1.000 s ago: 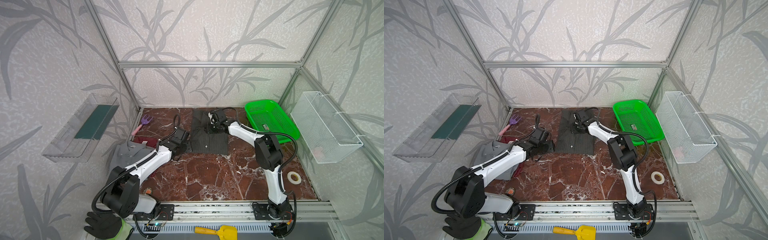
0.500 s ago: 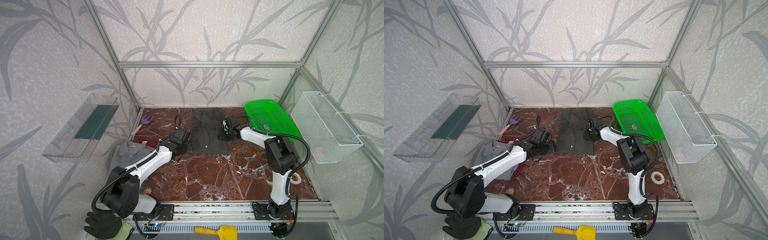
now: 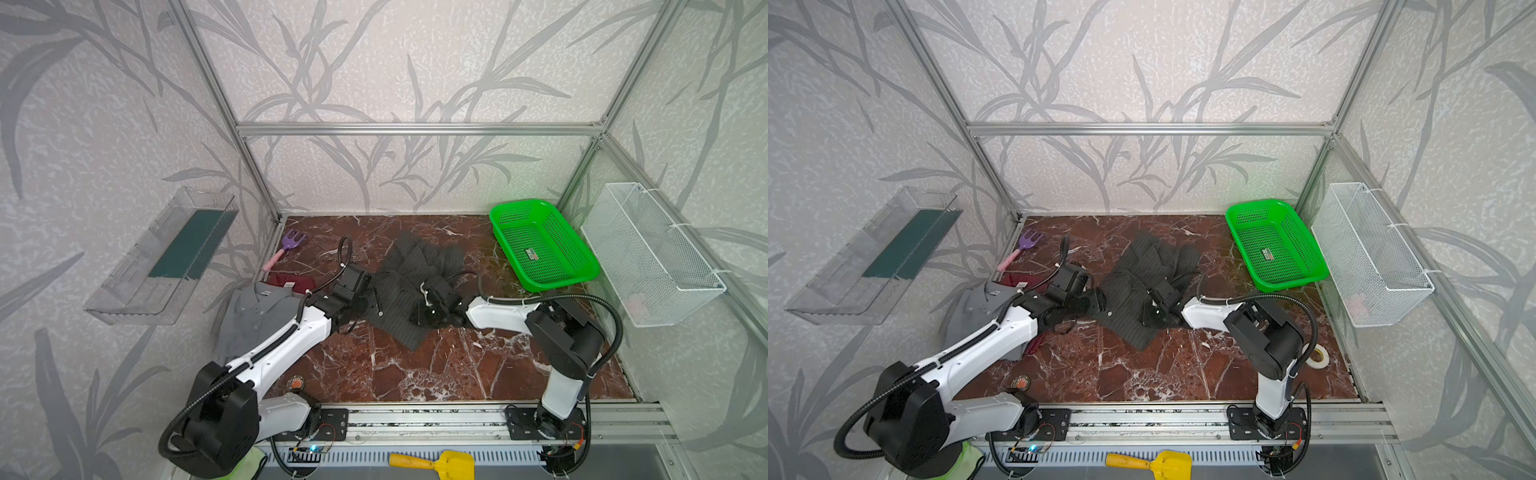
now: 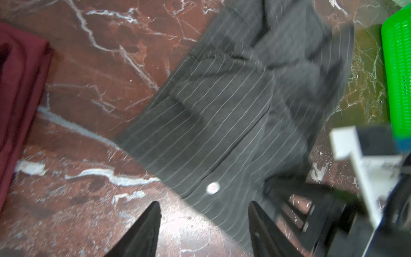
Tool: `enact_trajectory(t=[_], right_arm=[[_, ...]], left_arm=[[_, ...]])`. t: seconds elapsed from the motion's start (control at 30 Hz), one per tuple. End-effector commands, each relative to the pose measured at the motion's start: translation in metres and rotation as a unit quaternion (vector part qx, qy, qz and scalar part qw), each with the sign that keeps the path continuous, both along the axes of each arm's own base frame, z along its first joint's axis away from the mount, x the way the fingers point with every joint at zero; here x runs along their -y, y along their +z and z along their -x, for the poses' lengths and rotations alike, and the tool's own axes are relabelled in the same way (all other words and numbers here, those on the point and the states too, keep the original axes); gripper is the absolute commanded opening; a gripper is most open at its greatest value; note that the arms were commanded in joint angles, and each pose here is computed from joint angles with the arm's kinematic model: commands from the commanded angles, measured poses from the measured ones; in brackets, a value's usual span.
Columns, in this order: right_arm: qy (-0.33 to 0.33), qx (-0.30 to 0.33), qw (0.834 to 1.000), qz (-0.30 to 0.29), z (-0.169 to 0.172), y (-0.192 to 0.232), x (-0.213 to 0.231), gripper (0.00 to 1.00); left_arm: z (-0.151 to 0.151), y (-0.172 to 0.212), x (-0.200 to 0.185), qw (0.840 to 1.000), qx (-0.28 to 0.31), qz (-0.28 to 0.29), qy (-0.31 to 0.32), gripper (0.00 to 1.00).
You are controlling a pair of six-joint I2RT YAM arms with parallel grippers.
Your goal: Fold and stack the long sleeve shirts
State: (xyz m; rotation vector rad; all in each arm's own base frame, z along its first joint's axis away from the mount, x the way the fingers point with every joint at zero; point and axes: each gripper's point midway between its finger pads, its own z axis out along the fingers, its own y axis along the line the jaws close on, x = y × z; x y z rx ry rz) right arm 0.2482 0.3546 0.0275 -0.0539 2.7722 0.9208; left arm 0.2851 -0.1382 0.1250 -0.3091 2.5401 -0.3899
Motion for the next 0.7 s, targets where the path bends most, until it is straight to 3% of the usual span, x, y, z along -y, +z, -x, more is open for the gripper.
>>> enact_trajectory(t=[0.0,0.1,0.13,0.23,0.3,0.43,0.67], right_arm=[[0.013,-0.070,0.997,-0.024,0.056,0.001,-0.021,0.32],[0.026,-0.051,0.998,-0.023,0.060,0.030,-0.024,0.37],[0.023,-0.029,0.999,-0.030,0.055,0.049,-0.020,0.38],[0.018,0.045,0.999,-0.015,0.038,0.090,-0.002,0.43],[0.026,0.088,0.996,0.000,0.031,0.113,0.006,0.45],[0.036,0.132,0.991,0.012,0.009,0.134,0.019,0.46],[0.067,0.117,0.991,0.019,-0.038,0.118,0.041,0.46]], left_arm=[[0.017,0.002,-0.014,1.000,0.001,-0.009,0.012,0.67],[0.028,0.001,-0.023,1.000,0.005,-0.012,0.020,0.78],[0.032,0.001,-0.025,1.000,0.003,-0.013,0.022,0.84],[0.045,-0.001,-0.031,1.000,-0.004,-0.009,0.027,0.88],[0.054,-0.005,-0.032,0.999,-0.008,0.009,0.033,0.98],[0.071,-0.023,-0.037,0.998,-0.029,0.021,0.048,0.99],[0.085,-0.059,-0.032,0.994,-0.064,0.056,0.062,0.99]])
